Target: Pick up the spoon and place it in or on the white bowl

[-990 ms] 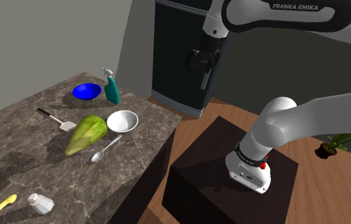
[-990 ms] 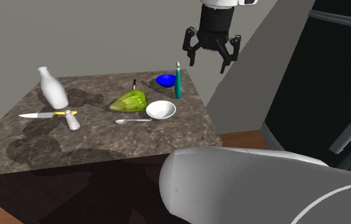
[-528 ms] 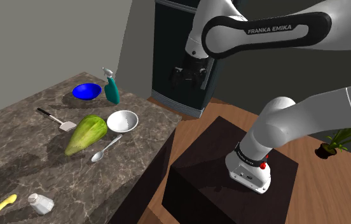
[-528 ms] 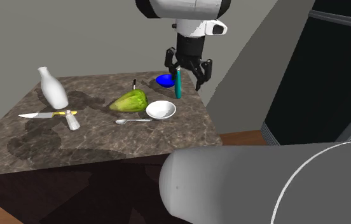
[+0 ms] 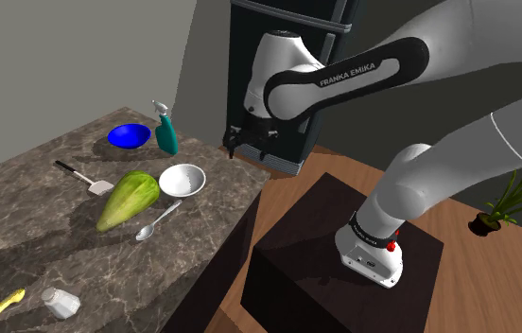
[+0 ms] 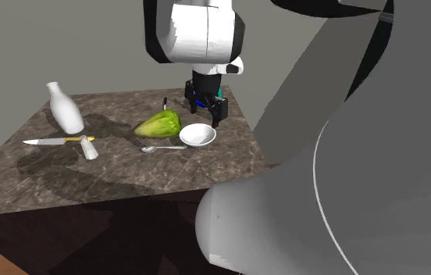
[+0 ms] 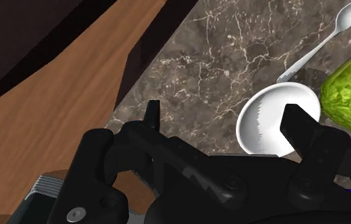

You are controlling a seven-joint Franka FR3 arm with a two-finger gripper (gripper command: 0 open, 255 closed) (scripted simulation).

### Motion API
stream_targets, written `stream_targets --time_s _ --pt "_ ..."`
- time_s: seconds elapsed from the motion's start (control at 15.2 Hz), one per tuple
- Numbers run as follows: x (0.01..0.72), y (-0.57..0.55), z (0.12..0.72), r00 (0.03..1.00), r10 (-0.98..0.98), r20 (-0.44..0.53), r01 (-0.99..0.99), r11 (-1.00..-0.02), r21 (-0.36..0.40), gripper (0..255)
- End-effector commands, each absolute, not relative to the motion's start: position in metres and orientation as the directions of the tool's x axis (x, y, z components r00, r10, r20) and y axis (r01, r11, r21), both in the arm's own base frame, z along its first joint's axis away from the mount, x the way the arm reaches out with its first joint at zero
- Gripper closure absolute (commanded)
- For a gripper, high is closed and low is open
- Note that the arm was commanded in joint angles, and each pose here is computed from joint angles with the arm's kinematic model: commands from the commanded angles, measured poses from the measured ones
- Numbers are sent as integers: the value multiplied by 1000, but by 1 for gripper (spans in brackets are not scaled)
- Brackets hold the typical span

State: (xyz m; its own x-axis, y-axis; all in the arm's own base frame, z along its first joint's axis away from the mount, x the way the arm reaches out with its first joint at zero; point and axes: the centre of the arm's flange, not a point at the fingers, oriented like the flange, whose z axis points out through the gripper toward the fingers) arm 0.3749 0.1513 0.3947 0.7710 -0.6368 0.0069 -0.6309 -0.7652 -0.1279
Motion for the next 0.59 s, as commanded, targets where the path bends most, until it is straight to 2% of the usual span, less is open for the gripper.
stream_targets --time_s 0.0,0.53 --pt "382 167 375 738 -675 -4 -669 -731 -135 0" --pt "426 228 304 598 -800 -47 -796 -586 -149 0"
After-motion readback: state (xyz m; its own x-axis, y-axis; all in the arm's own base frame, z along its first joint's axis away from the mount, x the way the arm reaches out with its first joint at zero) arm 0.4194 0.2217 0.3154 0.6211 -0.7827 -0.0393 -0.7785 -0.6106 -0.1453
